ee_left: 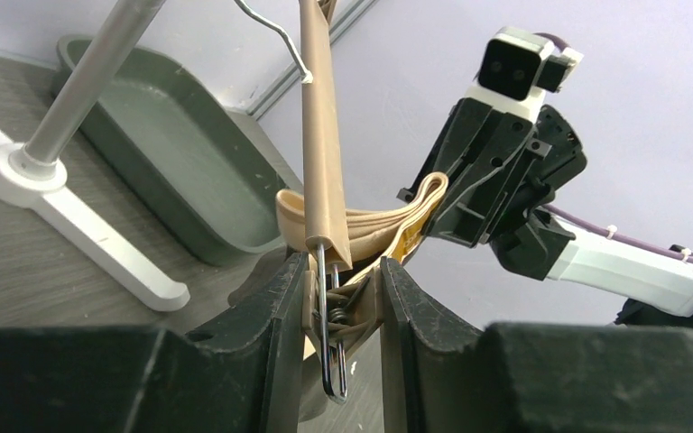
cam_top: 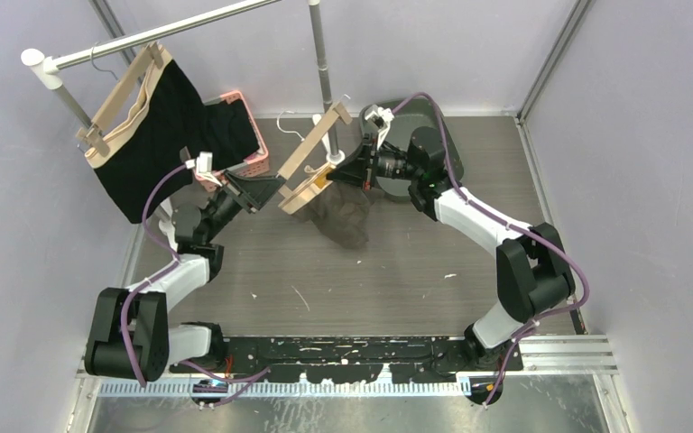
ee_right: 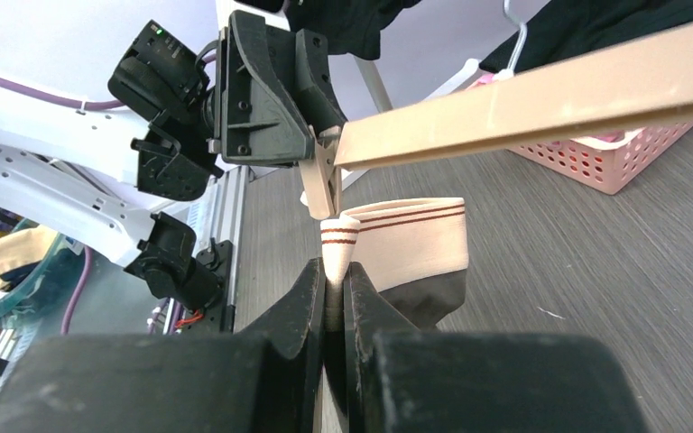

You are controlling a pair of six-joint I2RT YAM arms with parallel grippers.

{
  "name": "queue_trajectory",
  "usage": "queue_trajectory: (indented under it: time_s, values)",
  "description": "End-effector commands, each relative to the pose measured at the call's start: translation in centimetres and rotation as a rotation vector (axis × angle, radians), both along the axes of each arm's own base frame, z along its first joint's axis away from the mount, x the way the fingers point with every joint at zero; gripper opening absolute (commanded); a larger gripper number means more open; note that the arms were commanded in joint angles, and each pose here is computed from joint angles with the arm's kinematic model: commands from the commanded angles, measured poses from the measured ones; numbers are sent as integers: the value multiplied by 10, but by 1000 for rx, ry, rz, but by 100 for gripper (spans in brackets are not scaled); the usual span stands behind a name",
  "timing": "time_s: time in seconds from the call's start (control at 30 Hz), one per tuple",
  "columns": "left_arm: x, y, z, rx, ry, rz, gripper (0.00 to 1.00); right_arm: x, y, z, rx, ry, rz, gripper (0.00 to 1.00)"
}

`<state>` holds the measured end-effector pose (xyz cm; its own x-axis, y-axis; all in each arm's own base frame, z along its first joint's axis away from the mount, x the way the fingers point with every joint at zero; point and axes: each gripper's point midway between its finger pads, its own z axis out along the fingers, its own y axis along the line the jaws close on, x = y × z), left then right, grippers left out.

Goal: Clip the underwear to the hanger
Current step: Adjust the hanger at the center of the board.

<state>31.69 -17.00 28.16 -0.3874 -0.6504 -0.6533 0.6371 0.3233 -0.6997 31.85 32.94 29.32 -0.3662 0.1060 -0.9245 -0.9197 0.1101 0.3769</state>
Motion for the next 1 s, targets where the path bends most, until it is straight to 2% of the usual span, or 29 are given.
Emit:
queue_trajectory:
  time_s: [0.0,0.4,0.63,0.97]
  values:
    - [-9,2,-2,12,-32,19,0,-5,-8,20,6,-66,-39,1]
    - [6,13,-42,0,101,112,0,-26,-29,-17,-92,31,-116,1]
    - [6,6,-71,48,182,112,0,-35,-41,-29,-145,51,-162,1]
    - [6,9,-136,72,379,165,0,-31,-58,-40,-232,80,-280,1]
